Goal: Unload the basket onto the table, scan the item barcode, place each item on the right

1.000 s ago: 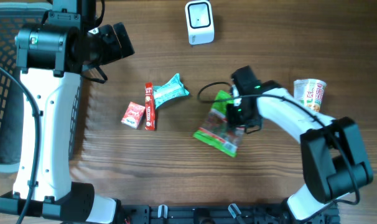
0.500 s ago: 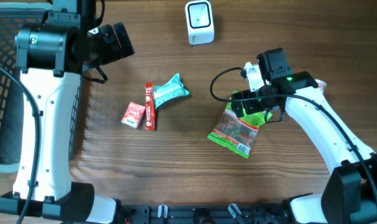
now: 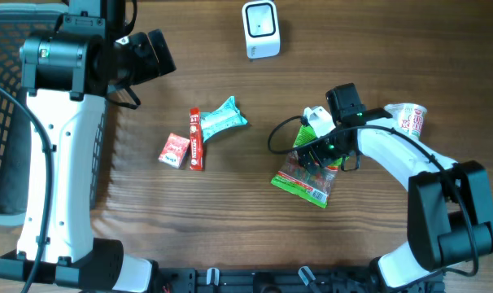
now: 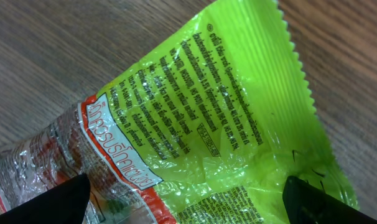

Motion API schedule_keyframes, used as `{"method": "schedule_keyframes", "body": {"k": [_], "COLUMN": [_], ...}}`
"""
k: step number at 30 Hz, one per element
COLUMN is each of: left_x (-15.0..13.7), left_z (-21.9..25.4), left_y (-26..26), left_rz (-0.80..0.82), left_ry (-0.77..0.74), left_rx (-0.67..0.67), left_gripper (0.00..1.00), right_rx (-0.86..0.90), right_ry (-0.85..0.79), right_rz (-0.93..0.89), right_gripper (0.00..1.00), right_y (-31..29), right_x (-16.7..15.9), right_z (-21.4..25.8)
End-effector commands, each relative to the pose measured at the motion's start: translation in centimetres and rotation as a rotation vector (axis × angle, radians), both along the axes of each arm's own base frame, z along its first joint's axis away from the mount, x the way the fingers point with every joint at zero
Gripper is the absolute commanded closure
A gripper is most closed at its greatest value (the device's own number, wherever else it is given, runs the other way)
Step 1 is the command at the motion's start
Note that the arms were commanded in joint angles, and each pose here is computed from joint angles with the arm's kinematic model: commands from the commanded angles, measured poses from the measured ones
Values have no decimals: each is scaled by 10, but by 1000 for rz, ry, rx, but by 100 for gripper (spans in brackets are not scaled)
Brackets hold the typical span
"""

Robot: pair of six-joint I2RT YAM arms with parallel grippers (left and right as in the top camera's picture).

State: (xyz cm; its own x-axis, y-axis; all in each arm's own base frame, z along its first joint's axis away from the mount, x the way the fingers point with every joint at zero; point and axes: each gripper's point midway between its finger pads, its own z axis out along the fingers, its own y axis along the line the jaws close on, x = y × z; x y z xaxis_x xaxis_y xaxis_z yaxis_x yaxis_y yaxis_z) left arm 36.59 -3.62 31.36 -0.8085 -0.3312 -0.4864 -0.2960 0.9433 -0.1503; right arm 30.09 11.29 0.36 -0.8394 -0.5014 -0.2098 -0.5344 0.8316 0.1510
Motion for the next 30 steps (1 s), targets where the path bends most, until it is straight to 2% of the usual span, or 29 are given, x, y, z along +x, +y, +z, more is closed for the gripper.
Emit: {"method": "schedule_keyframes", "body": {"k": [1,6,8,11,15,20,24,25,26,30], "left_x": [0,0,0,0,0,0,0,0,0,0], "left_z": [1,1,1,1,1,1,1,1,1,1], "left_y": [1,1,1,1,1,1,1,1,1,1], "left_rz": [-15,-15,-15,-15,-15,-15,-15,-15,-15,-15], "left_ry": [-1,-1,-1,-1,-1,-1,-1,-1,-1,-1], "left_rx": [6,6,6,6,6,6,6,6,6,6], "left_gripper": [0,0,0,0,0,0,0,0,0,0], "right_rx": [-18,85,327,444,255,240,215,203,193,168], "right_ry": [57,54,176,239,197,148,219,242,271,401], "right_rz": [-195,-503,-691,-687,-734,-719,-771,-775,-804,-1035], "right_gripper": [1,0,0,0,0,0,2,16,20,23], "right_y": [-8,-14,4,16,-15,-22,-24,-25,-26,-29], "right_x": [0,33,40,37,19,-4,-26,-33,-41,-71], "right_z": [-8,11,26,39,42,83,84,78,69,31]}}
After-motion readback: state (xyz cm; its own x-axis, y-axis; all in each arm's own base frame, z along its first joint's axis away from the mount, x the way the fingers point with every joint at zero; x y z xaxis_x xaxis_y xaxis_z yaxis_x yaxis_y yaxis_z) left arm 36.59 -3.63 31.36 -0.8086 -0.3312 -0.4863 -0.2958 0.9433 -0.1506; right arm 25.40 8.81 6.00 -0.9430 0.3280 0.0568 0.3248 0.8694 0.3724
